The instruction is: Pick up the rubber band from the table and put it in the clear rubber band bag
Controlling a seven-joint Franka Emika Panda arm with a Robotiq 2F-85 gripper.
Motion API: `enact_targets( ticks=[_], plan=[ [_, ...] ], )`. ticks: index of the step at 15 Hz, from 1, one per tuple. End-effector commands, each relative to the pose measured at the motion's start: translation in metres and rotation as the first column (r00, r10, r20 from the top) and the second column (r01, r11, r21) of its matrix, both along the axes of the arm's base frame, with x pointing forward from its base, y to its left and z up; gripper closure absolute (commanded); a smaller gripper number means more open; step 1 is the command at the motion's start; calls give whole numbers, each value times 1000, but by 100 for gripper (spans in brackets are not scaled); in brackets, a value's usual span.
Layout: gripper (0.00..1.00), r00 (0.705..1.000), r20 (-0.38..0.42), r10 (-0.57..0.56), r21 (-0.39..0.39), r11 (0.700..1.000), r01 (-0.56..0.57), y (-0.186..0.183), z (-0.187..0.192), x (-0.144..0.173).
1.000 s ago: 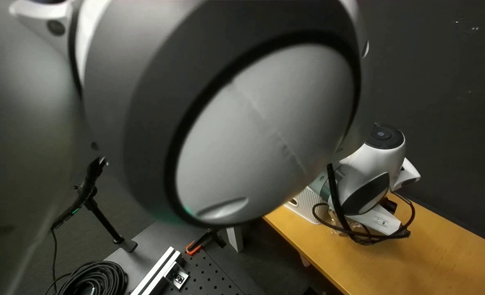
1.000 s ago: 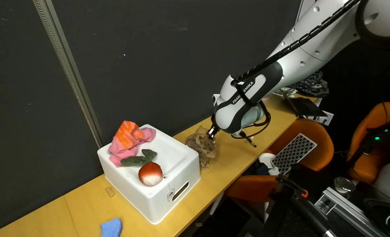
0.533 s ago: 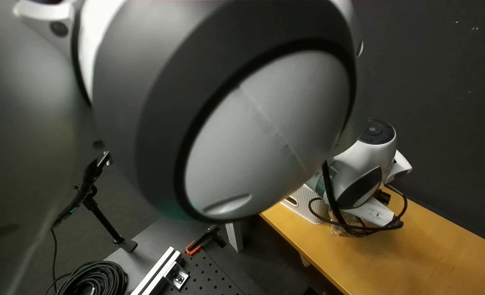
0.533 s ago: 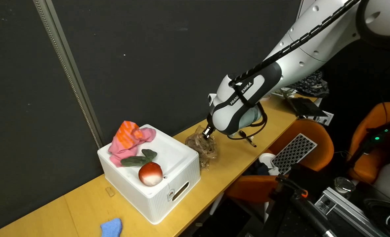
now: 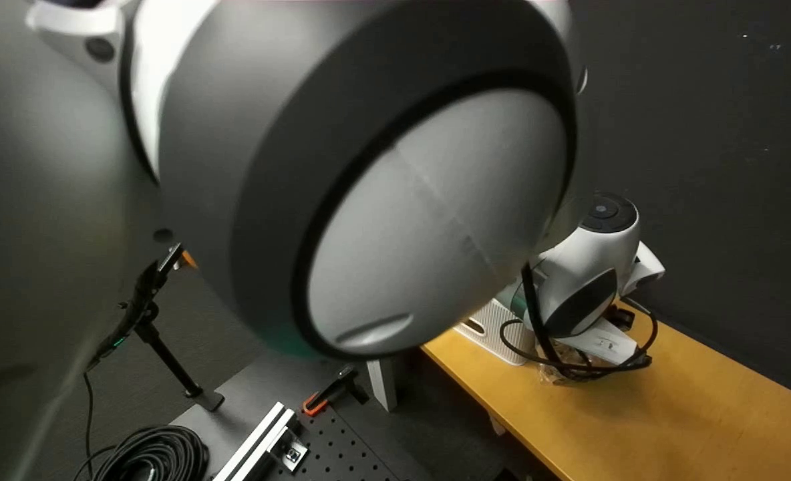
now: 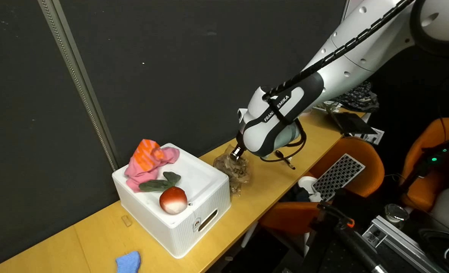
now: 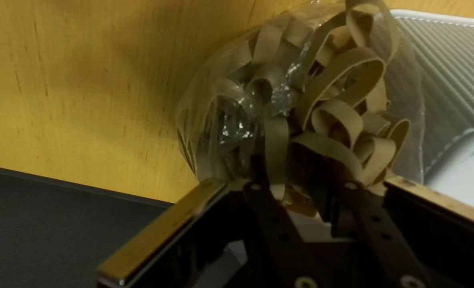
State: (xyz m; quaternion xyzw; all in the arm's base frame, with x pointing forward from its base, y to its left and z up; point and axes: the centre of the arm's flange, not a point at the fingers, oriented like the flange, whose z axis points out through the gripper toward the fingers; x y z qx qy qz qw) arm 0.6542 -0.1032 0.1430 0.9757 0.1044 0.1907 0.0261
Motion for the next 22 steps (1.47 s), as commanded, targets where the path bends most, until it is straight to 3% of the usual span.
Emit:
enact_targets(
  ticks=[1, 6, 14, 19, 22],
  plan=[
    [37, 1000, 9, 1, -6, 1000, -1, 1, 9, -2],
    [1, 1000, 6, -2, 4, 1000, 2, 11, 30, -5],
    [0, 996, -65, -66, 10, 998, 66, 60, 80, -6],
    [0, 988, -85, -127, -27, 992, 125, 57, 80, 8],
    [0, 994, -61, -95, -25, 995, 94, 56, 70, 18]
  ],
)
